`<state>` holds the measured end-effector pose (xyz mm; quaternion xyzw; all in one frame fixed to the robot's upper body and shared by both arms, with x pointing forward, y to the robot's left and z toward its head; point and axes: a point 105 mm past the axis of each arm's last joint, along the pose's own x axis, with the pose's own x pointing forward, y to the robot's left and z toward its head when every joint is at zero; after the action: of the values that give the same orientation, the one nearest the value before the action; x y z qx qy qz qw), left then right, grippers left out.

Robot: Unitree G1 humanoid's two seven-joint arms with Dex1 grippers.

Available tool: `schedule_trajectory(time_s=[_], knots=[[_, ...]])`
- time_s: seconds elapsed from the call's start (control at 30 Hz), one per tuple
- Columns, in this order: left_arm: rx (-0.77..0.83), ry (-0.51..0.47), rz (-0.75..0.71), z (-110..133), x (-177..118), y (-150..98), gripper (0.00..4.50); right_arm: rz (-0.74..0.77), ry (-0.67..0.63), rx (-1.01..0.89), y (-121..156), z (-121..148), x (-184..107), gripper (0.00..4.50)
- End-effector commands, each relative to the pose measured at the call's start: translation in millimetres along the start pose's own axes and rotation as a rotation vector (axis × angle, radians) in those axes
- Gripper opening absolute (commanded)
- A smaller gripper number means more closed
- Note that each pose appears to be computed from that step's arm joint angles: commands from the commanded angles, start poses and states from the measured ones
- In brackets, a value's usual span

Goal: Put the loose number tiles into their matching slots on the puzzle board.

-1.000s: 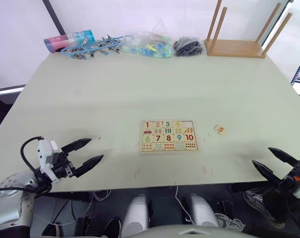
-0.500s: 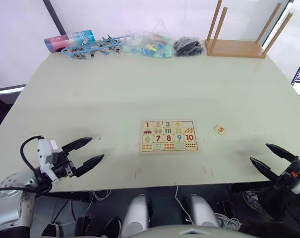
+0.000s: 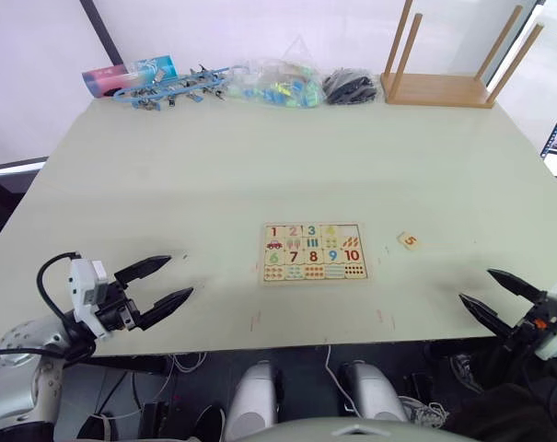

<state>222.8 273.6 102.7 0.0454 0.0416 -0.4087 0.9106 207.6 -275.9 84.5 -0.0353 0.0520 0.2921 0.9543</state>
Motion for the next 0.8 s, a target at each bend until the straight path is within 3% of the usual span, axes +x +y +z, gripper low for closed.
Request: schedule_trajectory(time_s=[0.03, 0.37, 0.8], knots=[[0.057, -0.029, -0.038, 15, 1, 0, 4.50, 0.015, -0.025, -0.042, -1, 13, 3, 4.42], [0.108, -0.041, -0.193, 31, 16, -3, 4.50, 0.042, -0.055, -0.012, 0, 36, 38, 4.42], [0.163, -0.028, -0.380, 49, 26, 0, 4.50, 0.127, 0.145, -0.081, -5, 23, 96, 4.42]])
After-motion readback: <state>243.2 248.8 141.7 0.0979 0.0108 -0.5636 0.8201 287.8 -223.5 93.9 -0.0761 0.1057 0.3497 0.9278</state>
